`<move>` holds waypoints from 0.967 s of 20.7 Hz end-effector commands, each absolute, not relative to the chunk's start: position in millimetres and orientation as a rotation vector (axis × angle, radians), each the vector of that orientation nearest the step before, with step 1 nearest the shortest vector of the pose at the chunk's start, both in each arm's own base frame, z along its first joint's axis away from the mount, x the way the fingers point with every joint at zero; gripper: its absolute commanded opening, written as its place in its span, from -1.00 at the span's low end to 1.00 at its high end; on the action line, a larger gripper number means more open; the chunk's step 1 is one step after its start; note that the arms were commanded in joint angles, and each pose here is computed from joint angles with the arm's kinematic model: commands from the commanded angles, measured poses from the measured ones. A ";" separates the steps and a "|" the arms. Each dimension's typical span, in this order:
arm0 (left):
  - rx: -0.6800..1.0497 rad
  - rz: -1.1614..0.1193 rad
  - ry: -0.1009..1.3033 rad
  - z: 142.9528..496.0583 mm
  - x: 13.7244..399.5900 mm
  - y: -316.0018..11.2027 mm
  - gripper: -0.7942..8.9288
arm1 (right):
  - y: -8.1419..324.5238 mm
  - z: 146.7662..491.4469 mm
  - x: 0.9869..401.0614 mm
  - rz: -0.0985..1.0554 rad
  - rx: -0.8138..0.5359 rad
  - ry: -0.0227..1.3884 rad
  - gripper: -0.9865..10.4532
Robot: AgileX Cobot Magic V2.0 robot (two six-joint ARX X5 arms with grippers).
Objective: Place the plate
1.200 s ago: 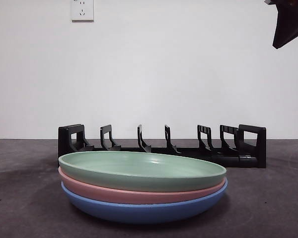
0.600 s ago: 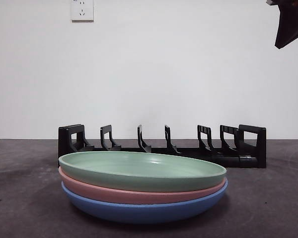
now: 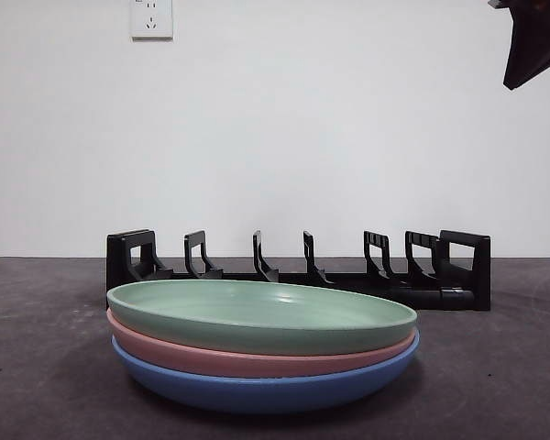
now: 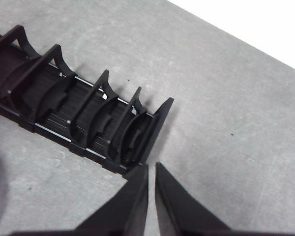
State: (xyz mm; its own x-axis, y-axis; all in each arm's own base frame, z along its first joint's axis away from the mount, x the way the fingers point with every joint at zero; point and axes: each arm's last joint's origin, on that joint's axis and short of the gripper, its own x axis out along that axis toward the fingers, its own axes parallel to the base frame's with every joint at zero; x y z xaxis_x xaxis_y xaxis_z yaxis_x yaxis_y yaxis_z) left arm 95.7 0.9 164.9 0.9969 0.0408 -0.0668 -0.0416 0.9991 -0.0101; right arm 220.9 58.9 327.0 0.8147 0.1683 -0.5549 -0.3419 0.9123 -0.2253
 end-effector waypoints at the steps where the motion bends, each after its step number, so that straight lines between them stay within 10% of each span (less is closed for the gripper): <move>1: -0.018 0.014 0.049 162.3 97.0 0.1 -0.82 | 60.3 329.1 223.2 0.281 -0.329 0.544 -0.79; 14: -0.018 0.015 0.047 162.5 97.1 0.1 -0.82 | 46.1 332.8 195.5 0.224 -0.328 0.374 -0.79; 20: -0.018 0.015 0.046 162.5 97.1 0.1 -0.82 | 12.1 232.2 122.3 0.049 -0.207 0.118 -0.79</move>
State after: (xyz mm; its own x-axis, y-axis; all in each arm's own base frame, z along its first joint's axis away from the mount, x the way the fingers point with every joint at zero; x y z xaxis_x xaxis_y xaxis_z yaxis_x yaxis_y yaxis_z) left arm 96.0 0.1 167.4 0.9990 0.0160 -0.0410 -0.0166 0.9998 -0.0146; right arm 124.7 11.9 230.3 0.9873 0.0318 -0.1554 -0.0678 0.9703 -0.2321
